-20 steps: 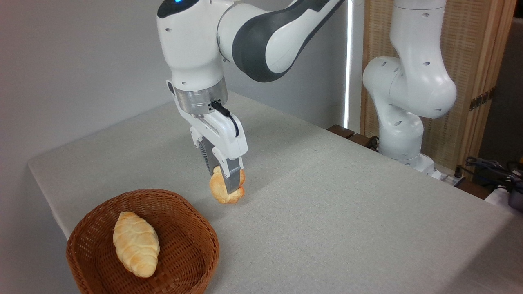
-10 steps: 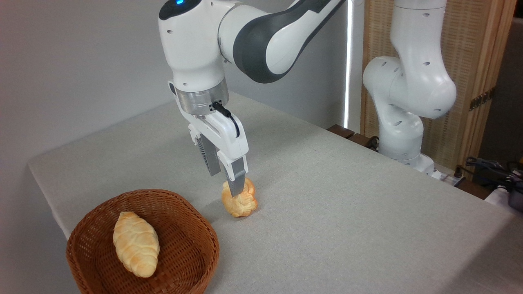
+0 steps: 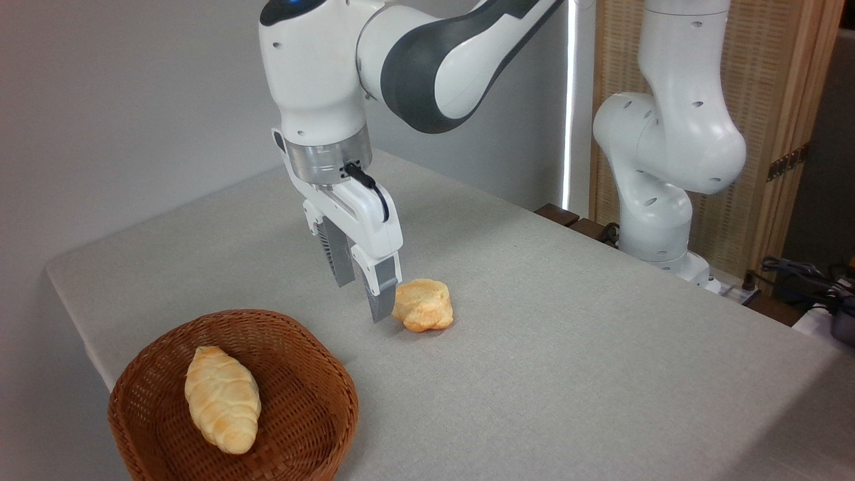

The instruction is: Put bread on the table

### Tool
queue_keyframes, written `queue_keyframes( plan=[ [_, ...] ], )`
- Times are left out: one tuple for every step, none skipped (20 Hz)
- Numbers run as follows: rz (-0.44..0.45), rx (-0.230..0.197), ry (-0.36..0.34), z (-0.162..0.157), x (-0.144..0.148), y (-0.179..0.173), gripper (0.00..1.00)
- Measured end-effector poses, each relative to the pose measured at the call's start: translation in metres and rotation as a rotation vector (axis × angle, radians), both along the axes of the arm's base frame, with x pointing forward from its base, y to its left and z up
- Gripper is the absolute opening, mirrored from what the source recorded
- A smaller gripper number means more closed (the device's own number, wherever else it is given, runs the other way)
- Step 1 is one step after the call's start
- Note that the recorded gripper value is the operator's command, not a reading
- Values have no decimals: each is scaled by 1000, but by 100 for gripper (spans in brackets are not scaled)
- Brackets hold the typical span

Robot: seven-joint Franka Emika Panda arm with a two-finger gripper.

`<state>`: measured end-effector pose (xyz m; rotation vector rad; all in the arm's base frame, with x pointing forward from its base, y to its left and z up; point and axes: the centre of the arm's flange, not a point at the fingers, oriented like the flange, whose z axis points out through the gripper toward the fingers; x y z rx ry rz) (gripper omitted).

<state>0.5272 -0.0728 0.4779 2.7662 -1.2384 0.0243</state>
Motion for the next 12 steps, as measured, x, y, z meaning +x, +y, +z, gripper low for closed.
queue_keyframes(
  plan=[
    [5,-1,-9,4,1,2,100],
    [15,-3,-19,9,3,4,100],
    [31,-4,-29,15,5,6,100],
    [44,-4,-41,21,7,9,100],
    [56,-3,-53,27,10,12,100],
    [66,-2,-65,33,12,16,100],
    [76,-3,-77,39,15,21,100],
    [87,-5,-88,44,18,26,100],
    [102,-5,-96,48,21,30,100],
    [123,-6,-100,50,24,33,100],
    [141,-6,-102,52,27,35,100],
    [149,2,-105,52,29,35,100]
  ],
)
